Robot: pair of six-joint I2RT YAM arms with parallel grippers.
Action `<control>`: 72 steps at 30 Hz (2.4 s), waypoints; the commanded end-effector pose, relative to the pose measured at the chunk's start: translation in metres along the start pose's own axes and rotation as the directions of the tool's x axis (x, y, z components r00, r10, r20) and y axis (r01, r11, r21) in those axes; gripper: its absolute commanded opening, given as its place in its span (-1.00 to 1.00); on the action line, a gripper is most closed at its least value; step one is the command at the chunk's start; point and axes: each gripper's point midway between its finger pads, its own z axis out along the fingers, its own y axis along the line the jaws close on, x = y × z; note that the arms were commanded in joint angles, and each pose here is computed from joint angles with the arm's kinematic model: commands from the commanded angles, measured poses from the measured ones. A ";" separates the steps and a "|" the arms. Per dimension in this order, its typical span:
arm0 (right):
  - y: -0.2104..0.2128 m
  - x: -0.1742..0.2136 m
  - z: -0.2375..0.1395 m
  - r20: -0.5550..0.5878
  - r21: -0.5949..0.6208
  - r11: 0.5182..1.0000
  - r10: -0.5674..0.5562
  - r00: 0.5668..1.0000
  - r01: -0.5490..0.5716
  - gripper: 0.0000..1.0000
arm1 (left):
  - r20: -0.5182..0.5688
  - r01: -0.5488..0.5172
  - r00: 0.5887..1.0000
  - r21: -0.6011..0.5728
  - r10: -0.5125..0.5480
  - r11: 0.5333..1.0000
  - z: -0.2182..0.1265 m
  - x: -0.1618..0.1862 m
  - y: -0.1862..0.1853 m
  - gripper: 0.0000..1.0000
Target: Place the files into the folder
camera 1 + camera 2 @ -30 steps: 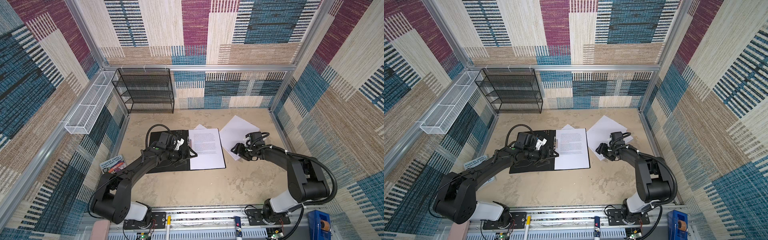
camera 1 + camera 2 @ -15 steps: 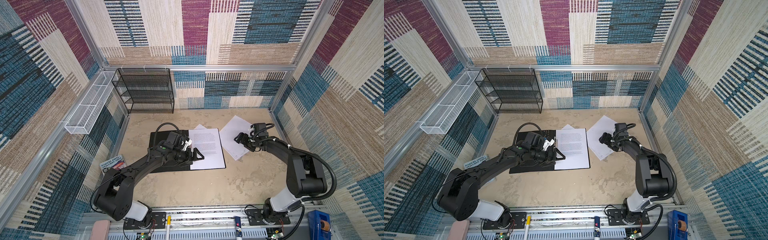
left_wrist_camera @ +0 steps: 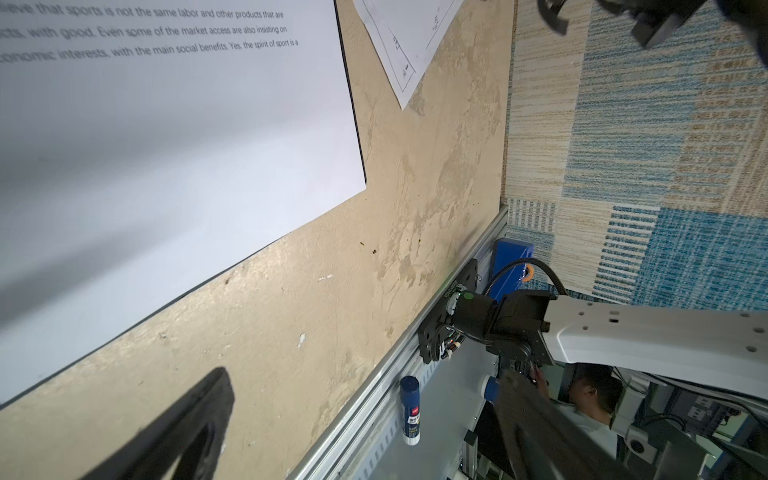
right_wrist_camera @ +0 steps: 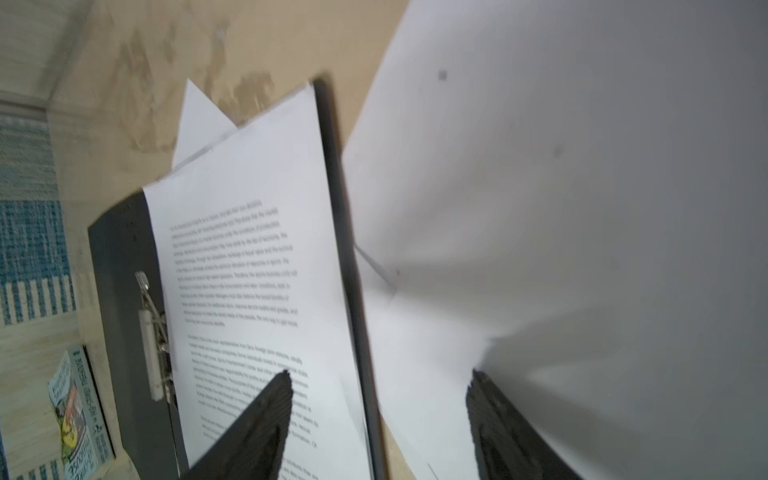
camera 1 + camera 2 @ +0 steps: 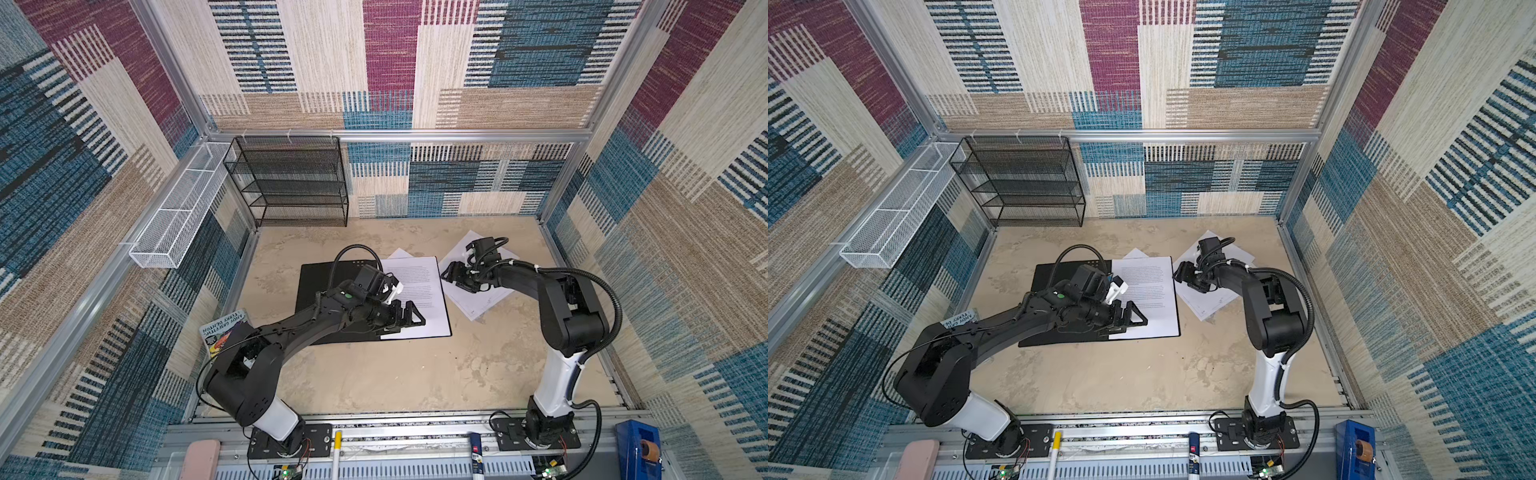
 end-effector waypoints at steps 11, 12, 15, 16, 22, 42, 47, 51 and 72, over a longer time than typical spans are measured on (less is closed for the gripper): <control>-0.079 0.108 -0.072 -0.100 -0.080 0.951 0.290 0.952 -0.298 0.38 | -0.006 -0.021 1.000 0.039 0.022 0.999 0.033 -0.012 -0.019 0.98; -0.078 0.106 -0.080 -0.088 -0.092 0.949 0.292 0.952 -0.300 0.38 | -0.017 -0.031 0.999 0.042 0.032 0.999 0.036 -0.010 -0.022 0.98; -0.077 0.088 -0.108 -0.003 -0.102 0.949 0.300 0.954 -0.299 0.40 | -0.054 -0.084 0.995 0.056 0.087 0.995 0.051 0.000 -0.040 0.98; -0.079 0.078 -0.119 0.049 -0.093 0.948 0.308 0.950 -0.303 0.41 | -0.066 -0.104 0.992 0.056 0.108 0.993 0.056 0.003 -0.046 0.97; -0.122 0.022 -0.165 0.322 0.025 0.910 0.385 0.865 -0.414 0.55 | -0.099 -0.219 0.970 0.053 0.223 0.974 0.101 0.002 -0.083 0.98; -0.137 0.010 -0.194 0.434 0.123 0.910 0.311 0.846 -0.397 0.99 | -0.040 -0.282 0.960 -0.152 0.279 0.947 0.219 -0.077 -0.074 0.98; -0.150 0.006 -0.181 0.432 0.141 0.901 0.318 0.844 -0.411 0.99 | -0.066 -0.219 0.976 -0.233 0.209 0.948 0.217 -0.063 -0.043 0.97; -0.162 -0.006 -0.173 0.433 0.175 0.894 0.307 0.848 -0.413 0.99 | -0.047 -0.121 0.993 -0.292 0.112 0.949 0.211 -0.051 -0.017 0.98; -0.181 -0.031 -0.117 0.322 0.151 0.916 0.310 0.895 -0.371 0.99 | -0.040 -0.052 0.998 -0.294 0.042 0.954 0.205 -0.027 -0.002 0.98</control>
